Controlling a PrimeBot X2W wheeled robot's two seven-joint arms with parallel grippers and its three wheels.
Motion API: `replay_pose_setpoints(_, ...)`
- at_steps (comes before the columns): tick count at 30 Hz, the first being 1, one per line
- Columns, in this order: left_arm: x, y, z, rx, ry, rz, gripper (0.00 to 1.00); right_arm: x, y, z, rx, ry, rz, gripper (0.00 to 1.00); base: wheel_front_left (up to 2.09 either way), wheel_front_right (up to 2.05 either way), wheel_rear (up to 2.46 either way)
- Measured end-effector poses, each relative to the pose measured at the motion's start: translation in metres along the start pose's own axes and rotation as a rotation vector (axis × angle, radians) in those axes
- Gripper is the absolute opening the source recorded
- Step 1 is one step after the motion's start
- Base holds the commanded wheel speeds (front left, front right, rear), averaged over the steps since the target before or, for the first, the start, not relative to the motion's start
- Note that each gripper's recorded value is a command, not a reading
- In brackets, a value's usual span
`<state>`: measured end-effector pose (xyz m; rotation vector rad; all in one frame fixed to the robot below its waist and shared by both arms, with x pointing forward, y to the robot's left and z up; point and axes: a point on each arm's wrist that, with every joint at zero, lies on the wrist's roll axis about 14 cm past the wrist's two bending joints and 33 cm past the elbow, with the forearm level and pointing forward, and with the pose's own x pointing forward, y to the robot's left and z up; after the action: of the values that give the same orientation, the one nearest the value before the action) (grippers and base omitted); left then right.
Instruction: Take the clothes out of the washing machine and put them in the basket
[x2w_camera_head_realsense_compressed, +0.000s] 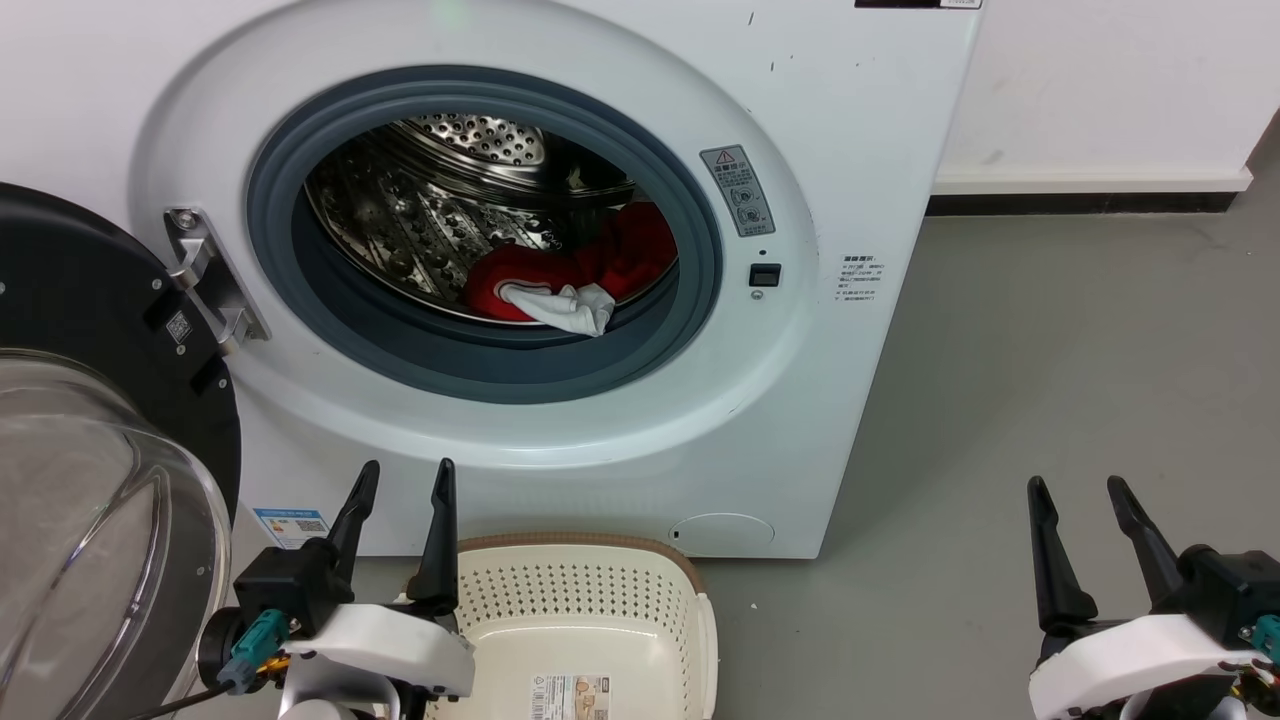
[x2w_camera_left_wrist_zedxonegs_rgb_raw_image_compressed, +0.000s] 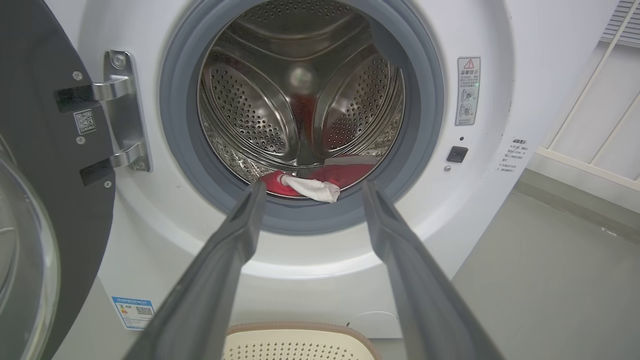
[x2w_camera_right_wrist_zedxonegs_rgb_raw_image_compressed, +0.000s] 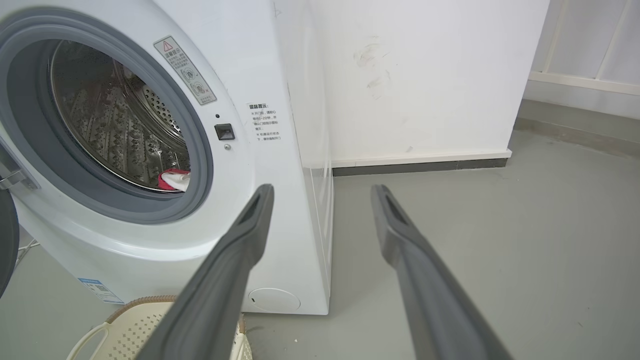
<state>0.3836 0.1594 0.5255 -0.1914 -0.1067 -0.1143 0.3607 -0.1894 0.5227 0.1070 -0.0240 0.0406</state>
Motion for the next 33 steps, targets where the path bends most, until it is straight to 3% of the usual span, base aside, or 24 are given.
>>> replay_pose_setpoints(26, -0.0025, -0.0016, -0.0039, 0.169, -0.003, -0.018, 1.0, 0.0004, 0.0038, 0.0044, -0.166, -0.024, 0.018, 1.0, 0.0, 0.0, 0.0)
replay_pose_setpoints(33, -0.003, 0.0028, -0.0067, 0.165, 0.005, 0.0, 1.0, -0.0004, 0.0014, 0.0039, -0.153, -0.027, 0.011, 1.0, 0.0, 0.0, 0.0)
